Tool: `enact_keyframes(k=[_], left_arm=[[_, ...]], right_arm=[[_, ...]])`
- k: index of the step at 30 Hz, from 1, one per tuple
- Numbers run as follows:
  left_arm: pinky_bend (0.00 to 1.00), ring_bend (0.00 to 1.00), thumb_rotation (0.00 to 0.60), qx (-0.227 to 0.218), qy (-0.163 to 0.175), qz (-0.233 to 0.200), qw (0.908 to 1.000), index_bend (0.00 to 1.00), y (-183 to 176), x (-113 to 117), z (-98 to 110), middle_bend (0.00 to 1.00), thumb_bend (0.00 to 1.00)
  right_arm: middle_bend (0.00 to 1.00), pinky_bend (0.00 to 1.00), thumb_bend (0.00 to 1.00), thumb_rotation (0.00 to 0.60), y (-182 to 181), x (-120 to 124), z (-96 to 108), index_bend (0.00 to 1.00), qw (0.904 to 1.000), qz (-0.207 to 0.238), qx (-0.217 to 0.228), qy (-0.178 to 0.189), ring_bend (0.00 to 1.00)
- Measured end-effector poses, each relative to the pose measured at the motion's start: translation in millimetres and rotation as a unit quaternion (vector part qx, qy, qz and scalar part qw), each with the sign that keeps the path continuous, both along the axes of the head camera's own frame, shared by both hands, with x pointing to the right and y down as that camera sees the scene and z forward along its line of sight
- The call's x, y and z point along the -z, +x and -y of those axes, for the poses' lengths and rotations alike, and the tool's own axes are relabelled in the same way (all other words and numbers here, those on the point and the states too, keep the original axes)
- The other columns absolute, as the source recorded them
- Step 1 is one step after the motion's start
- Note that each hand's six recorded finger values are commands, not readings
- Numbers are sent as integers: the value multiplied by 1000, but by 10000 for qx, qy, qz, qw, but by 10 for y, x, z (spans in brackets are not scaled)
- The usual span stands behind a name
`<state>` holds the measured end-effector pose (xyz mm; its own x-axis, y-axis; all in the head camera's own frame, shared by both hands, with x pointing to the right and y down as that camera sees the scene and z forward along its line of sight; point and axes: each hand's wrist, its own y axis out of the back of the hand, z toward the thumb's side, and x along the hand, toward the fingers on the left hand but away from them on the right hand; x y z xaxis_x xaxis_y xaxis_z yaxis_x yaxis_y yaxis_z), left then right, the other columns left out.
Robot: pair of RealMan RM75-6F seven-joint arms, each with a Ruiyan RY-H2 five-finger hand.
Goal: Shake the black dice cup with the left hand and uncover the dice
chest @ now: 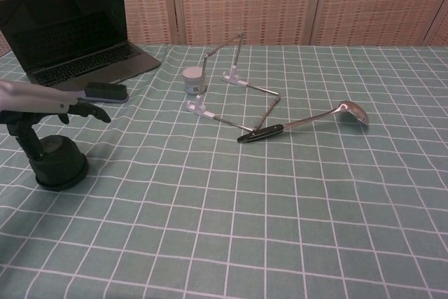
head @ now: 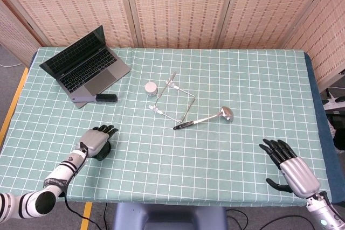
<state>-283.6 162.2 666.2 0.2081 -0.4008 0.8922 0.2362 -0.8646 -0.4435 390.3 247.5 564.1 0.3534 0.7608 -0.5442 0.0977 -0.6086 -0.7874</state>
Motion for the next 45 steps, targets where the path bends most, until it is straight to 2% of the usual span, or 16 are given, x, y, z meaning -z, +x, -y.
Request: enact_keyframes(k=[7, 13, 18, 28, 36, 45], left_arm=[[222, 0, 600, -180, -267, 269, 9991, 0, -10, -39, 10, 0, 391], [223, 0, 600, -283, -279, 424, 9983, 0, -36, -80, 28, 0, 374], [221, 0, 600, -251, -364, 577, 9974, 0, -115, -177, 59, 0, 371], [220, 1, 600, -351, -509, 740, 9953, 1, -132, -228, 54, 18, 370], [236, 23, 600, -370, -617, 958, 9928, 91, -206, -296, 44, 65, 370], [287, 100, 600, -465, -687, 1019, 9913, 171, -257, -324, -13, 136, 370]], right_arm=[[0, 0, 151, 600, -40, 12, -46, 0, 9999, 56, 129, -45, 0], [0, 0, 152, 600, -32, 4, -36, 0, 9999, 31, 108, -49, 0], [0, 0, 152, 600, -24, -16, -54, 0, 9997, -22, 142, -192, 0], [0, 0, 151, 600, -15, -7, -43, 0, 9998, -52, 121, -180, 0], [0, 0, 151, 600, -14, -6, -41, 0, 9998, -46, 111, -181, 0], [0, 0, 151, 600, -16, -8, -36, 0, 9998, -29, 84, -180, 0]])
